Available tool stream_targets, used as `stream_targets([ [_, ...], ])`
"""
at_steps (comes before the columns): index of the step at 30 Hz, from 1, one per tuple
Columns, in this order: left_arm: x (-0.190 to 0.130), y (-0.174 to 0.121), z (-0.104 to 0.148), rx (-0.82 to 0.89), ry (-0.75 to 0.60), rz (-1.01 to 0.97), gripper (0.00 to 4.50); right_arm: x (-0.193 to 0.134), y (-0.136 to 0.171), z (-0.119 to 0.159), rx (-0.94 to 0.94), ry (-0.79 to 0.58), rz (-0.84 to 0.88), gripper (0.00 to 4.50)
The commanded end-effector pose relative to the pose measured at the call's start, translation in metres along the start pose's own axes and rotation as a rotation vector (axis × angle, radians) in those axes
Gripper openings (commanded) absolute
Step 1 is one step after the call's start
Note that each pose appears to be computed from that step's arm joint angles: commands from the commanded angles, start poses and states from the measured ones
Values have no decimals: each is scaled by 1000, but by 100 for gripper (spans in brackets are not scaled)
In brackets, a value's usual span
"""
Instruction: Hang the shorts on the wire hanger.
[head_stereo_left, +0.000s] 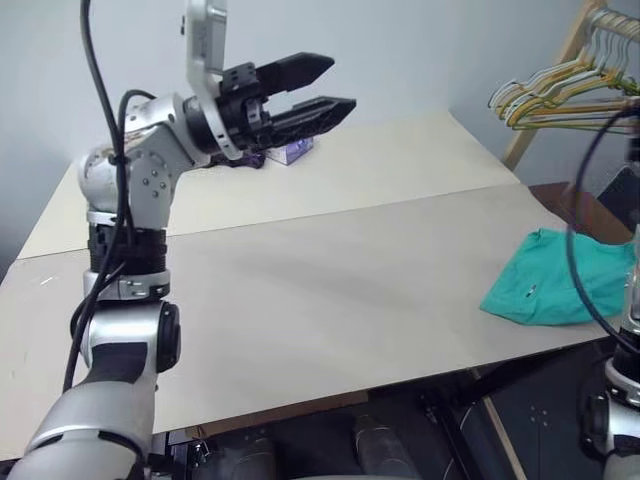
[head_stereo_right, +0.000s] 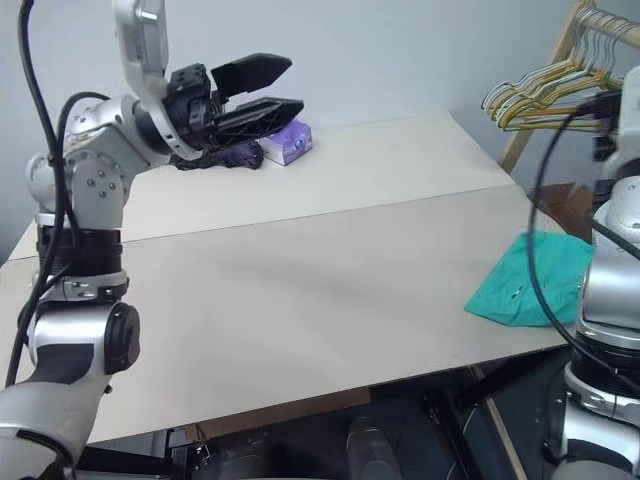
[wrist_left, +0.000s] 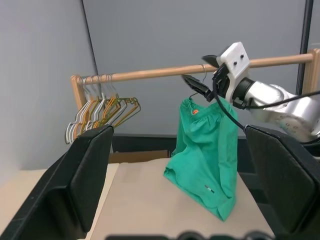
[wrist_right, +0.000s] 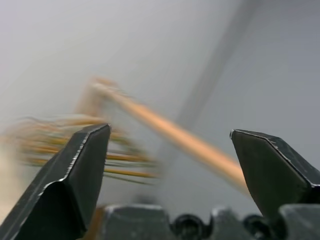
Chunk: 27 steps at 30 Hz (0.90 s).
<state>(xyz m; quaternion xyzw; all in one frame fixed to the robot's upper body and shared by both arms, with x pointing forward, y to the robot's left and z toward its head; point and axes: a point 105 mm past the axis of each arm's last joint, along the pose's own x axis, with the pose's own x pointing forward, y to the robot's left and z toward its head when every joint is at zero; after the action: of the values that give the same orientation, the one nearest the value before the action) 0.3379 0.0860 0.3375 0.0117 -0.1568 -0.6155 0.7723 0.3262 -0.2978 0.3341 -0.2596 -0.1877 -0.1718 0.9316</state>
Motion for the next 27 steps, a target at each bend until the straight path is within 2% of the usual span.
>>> stream_targets([
  [1, -17, -7, 5, 114, 21, 3, 450, -3, 35, 30, 164, -144, 382, 447],
  [7, -50, -12, -17, 173, 166, 65, 450, -15, 91, 41, 295, -230, 884, 447],
  [13, -81, -34, -38, 183, 301, 137, 450, -38, 132, 38, 217, -258, 1240, 447],
  [23, -120, -64, -56, 155, 459, 244, 450, -67, 161, 27, 251, -259, 1449, 447],
  [27, -120, -70, -59, 148, 455, 254, 450, -72, 164, 25, 254, -255, 1465, 447],
])
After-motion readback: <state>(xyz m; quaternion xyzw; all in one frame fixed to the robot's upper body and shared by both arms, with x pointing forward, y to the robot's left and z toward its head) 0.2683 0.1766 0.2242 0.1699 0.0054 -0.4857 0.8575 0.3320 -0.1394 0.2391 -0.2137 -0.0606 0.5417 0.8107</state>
